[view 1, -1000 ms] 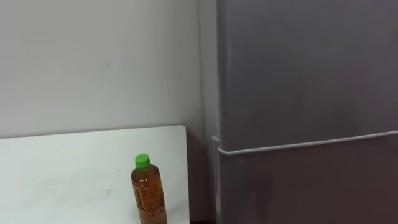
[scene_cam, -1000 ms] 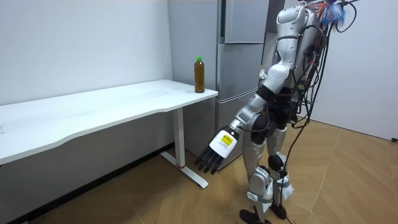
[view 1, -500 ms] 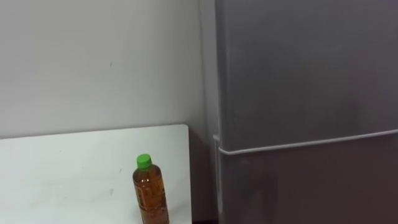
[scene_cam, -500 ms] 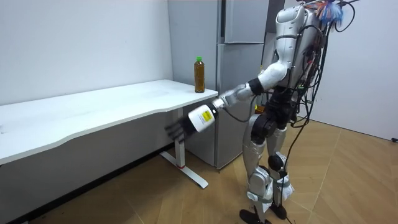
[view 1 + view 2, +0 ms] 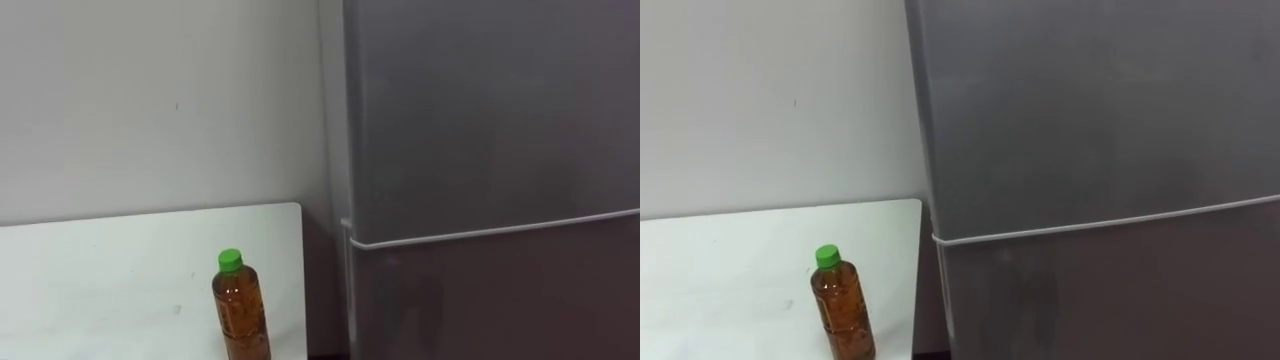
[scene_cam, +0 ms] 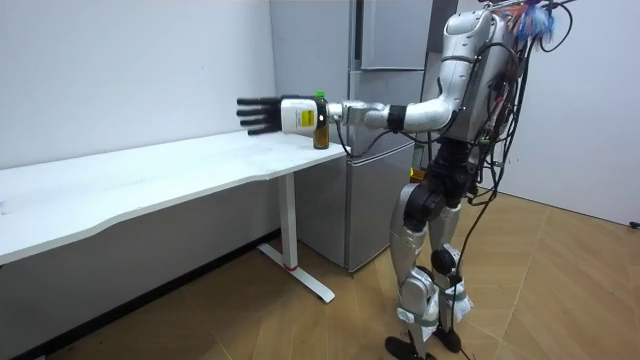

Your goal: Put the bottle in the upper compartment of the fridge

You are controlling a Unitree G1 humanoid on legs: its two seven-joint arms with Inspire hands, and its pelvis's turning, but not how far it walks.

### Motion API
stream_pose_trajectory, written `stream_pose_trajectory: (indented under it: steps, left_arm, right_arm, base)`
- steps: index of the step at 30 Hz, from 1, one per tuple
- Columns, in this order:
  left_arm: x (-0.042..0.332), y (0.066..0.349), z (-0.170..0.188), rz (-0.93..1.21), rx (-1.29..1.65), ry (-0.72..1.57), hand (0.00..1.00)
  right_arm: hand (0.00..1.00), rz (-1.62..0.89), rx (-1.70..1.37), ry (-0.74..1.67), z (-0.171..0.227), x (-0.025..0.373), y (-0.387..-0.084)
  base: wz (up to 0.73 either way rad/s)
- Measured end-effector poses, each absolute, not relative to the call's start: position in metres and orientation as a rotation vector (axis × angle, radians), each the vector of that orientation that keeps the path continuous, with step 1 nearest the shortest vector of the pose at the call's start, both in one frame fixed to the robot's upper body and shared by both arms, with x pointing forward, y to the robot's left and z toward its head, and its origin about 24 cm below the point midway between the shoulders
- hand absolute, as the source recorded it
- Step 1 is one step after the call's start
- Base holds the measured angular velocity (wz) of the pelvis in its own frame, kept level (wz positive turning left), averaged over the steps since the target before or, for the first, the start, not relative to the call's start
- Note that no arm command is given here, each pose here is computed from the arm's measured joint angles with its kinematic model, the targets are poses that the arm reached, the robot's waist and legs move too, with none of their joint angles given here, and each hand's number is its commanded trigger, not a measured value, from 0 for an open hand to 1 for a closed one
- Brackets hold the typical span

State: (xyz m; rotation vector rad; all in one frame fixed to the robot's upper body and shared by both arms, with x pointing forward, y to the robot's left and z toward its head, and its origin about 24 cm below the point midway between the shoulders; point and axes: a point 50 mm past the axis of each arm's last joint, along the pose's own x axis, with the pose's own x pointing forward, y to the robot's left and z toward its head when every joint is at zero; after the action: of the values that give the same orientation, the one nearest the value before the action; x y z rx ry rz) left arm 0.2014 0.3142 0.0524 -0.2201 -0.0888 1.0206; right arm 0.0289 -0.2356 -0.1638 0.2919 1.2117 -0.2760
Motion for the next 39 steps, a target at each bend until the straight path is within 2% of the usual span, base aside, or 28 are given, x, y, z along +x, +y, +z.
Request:
stream_pose_trajectory:
  steps: [4, 15, 22, 27, 34, 39]
  left_arm:
    - [0.216, 0.305, 0.088, 0.943, -0.261, -0.241, 0.0]
    - [0.25, 0.284, 0.138, 0.778, -0.324, -0.399, 0.0]
    - [0.267, 0.249, 0.164, 0.57, -0.338, -0.472, 0.0]
    - [0.276, 0.225, 0.174, 0.429, -0.359, -0.5, 0.0]
    - [0.286, 0.181, 0.17, 0.189, -0.343, -0.442, 0.0]
    - [0.288, 0.162, 0.167, 0.079, -0.355, -0.411, 0.0]
  right_arm:
    - [0.0, -0.258, 0.281, 1.213, -0.164, 0.033, -0.234]
    - [0.0, -0.25, 0.284, 1.213, -0.164, 0.039, -0.232]
    - [0.0, -0.236, 0.296, 1.211, -0.165, 0.047, -0.226]
    - [0.0, -0.224, 0.301, 1.204, -0.166, 0.054, -0.222]
    - [0.0, -0.203, 0.284, 1.219, -0.166, 0.061, -0.222]
    - [0.0, -0.181, 0.278, 1.215, -0.166, 0.067, -0.219]
  base:
    - [0.0]
    - [0.0]
    - [-0.02]
    - [-0.09]
    - [-0.1]
    - [-0.01]
